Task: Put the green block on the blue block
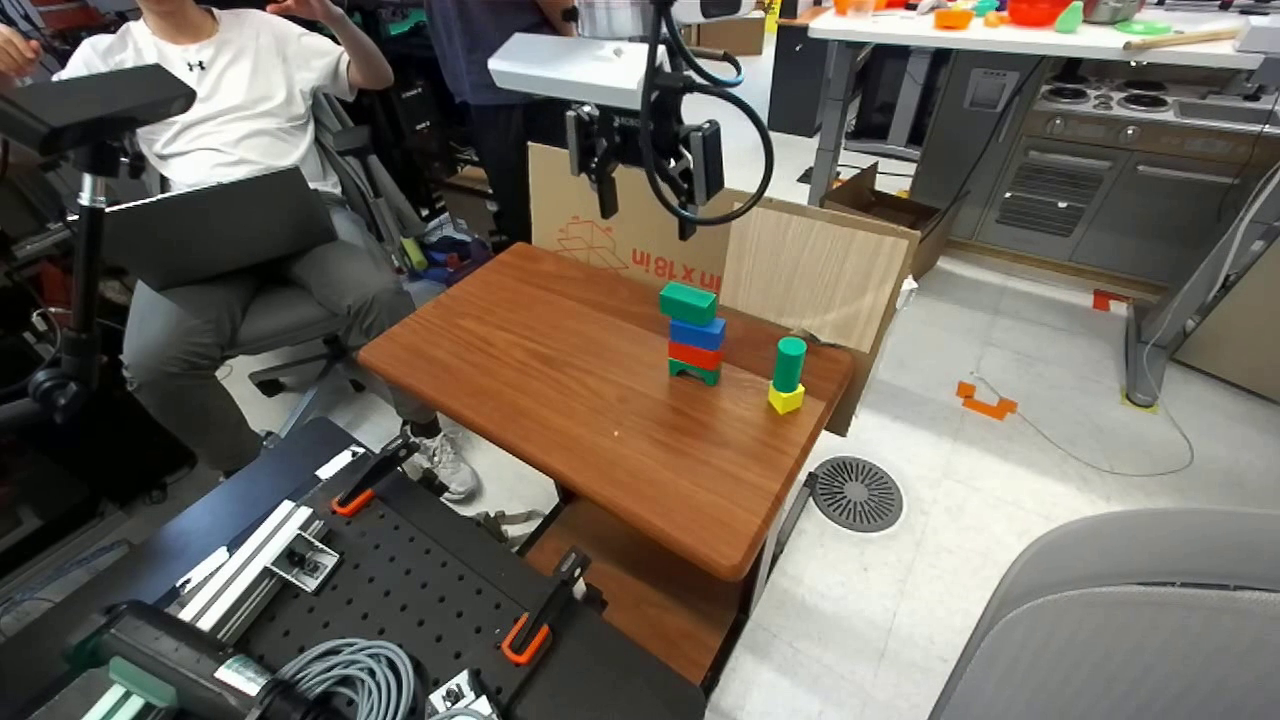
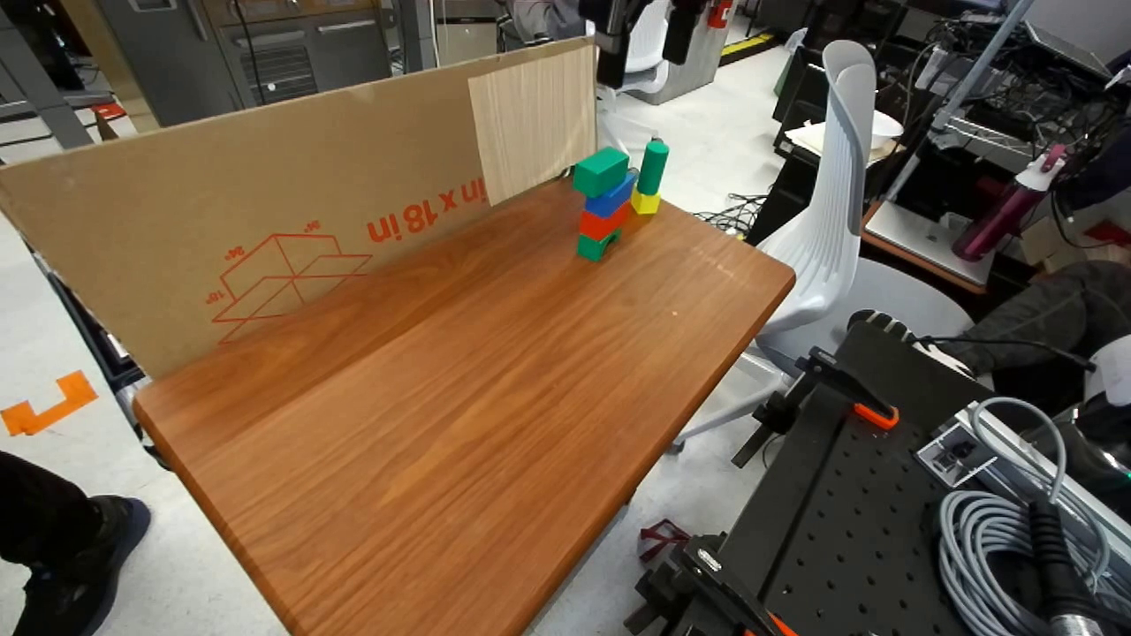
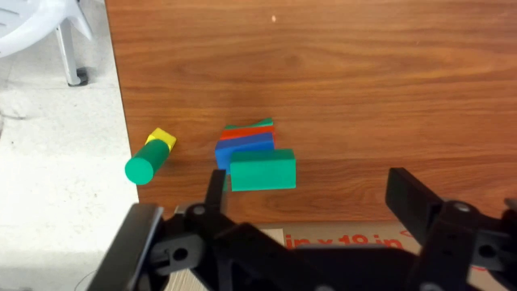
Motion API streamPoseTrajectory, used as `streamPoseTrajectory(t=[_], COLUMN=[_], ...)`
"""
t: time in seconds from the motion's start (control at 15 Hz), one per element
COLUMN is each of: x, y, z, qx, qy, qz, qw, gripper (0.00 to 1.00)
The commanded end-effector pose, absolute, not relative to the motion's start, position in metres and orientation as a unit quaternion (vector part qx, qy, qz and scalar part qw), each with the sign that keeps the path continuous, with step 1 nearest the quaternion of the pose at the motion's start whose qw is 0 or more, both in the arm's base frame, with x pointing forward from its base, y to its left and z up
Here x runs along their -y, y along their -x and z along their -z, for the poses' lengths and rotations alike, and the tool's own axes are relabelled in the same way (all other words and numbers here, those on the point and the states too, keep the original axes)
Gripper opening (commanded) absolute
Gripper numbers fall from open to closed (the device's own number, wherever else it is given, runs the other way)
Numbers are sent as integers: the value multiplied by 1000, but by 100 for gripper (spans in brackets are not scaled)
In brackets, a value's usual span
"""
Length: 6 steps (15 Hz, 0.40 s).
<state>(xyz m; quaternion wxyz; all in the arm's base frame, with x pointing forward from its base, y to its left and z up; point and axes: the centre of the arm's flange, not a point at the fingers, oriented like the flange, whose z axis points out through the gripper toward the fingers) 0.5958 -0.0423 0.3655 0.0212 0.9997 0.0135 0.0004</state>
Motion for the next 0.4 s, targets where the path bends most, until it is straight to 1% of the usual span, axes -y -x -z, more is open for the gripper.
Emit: streamPoseTrajectory(t=[0.0, 0.07, 0.13, 0.33], x=[34, 34, 37, 36], y=[-538, -527, -559, -540], z=[-381, -376, -373, -368], qx=[-4, 12, -6, 0], qy=[-999, -998, -999, -999], qz=[35, 58, 35, 53], qw=[-4, -8, 8, 3], gripper=[100, 100, 100, 100])
